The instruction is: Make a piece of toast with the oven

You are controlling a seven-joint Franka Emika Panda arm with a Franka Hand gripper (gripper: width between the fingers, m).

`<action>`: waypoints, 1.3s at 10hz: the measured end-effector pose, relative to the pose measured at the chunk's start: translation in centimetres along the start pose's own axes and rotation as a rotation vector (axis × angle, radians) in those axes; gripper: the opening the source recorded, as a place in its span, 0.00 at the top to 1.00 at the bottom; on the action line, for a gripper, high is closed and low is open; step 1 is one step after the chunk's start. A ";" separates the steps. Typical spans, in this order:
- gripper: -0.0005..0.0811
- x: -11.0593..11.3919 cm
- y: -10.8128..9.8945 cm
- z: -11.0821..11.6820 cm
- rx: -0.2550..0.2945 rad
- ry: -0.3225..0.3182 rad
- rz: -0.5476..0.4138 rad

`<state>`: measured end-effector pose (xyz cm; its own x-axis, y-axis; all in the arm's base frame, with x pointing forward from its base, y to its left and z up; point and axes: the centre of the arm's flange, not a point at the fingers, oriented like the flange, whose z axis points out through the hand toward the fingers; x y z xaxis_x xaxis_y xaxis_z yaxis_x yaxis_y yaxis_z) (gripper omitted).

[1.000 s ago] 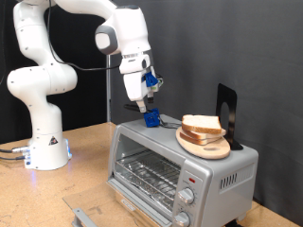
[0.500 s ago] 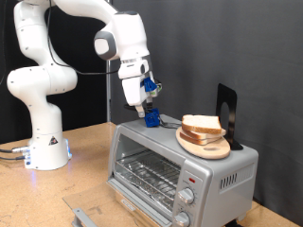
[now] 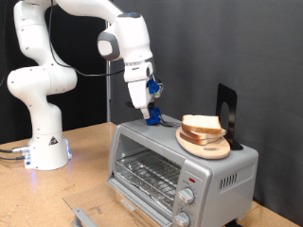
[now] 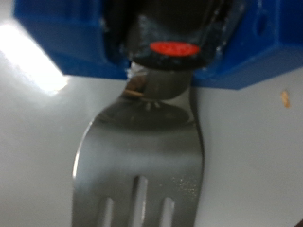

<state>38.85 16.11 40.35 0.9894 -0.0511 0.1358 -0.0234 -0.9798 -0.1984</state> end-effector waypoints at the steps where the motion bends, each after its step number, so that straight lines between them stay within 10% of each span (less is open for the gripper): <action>1: 0.16 -0.1 -0.2 0.0 0.005 -0.004 0.000; 13: 0.16 -0.3 -0.3 -2.7 0.070 -0.035 0.089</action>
<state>38.19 15.87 43.00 0.9884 -0.1289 0.0809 -0.1022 -0.9559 -0.2752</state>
